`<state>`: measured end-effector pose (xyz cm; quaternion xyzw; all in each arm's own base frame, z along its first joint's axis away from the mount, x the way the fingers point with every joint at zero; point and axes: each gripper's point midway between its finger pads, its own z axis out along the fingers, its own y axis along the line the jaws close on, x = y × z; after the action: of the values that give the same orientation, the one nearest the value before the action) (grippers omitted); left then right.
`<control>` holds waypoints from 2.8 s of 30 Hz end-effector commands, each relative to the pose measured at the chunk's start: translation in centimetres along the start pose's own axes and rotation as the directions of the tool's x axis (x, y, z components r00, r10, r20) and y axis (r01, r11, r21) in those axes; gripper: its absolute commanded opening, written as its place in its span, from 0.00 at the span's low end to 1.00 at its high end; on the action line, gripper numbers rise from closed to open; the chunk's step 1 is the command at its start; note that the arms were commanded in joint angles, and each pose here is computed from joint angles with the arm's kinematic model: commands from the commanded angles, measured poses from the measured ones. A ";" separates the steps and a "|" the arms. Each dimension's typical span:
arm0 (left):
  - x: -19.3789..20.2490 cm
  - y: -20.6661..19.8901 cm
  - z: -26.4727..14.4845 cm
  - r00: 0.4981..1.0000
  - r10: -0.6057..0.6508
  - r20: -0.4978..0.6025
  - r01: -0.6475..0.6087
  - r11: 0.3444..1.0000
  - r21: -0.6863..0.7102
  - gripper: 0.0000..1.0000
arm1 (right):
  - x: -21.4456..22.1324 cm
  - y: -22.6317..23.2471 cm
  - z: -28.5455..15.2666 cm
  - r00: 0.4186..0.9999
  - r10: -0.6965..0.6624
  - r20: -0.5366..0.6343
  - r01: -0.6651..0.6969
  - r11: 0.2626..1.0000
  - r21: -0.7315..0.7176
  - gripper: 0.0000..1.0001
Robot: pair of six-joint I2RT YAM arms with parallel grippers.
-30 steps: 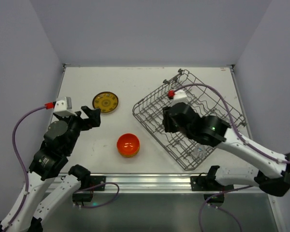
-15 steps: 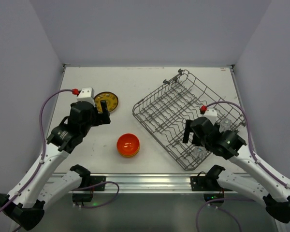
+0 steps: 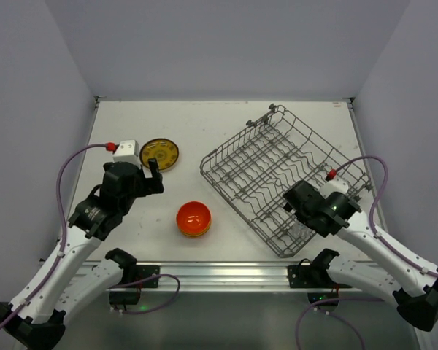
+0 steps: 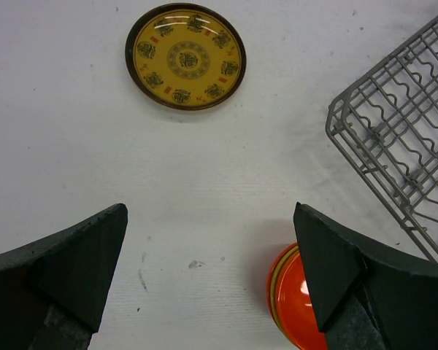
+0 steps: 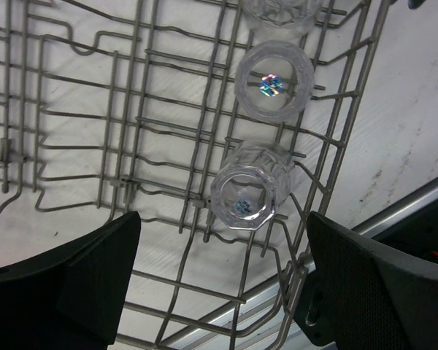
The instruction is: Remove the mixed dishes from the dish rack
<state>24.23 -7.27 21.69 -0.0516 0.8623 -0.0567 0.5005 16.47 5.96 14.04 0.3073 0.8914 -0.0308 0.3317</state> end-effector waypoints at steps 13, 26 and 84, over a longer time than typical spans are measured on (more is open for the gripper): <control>-0.8 -1.7 -0.9 0.998 0.013 0.058 -0.018 0.996 0.082 1.00 | 0.9 -1.4 3.5 0.990 0.107 0.090 -0.125 0.967 0.221 0.85; -1.0 -1.6 -1.2 0.997 0.006 0.071 -0.012 0.997 0.080 1.00 | 1.9 -0.8 5.3 0.992 0.086 0.095 -0.108 0.959 0.261 0.79; -3.5 -4.1 -4.9 0.980 -0.026 0.195 -0.032 0.957 0.289 1.00 | -6.5 11.6 -7.5 0.975 0.210 0.073 -0.139 0.834 -0.534 0.00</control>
<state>22.26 -9.16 24.49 -0.0129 0.8305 -0.1243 0.5428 19.97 10.07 18.72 0.3285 0.8538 0.0913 0.3933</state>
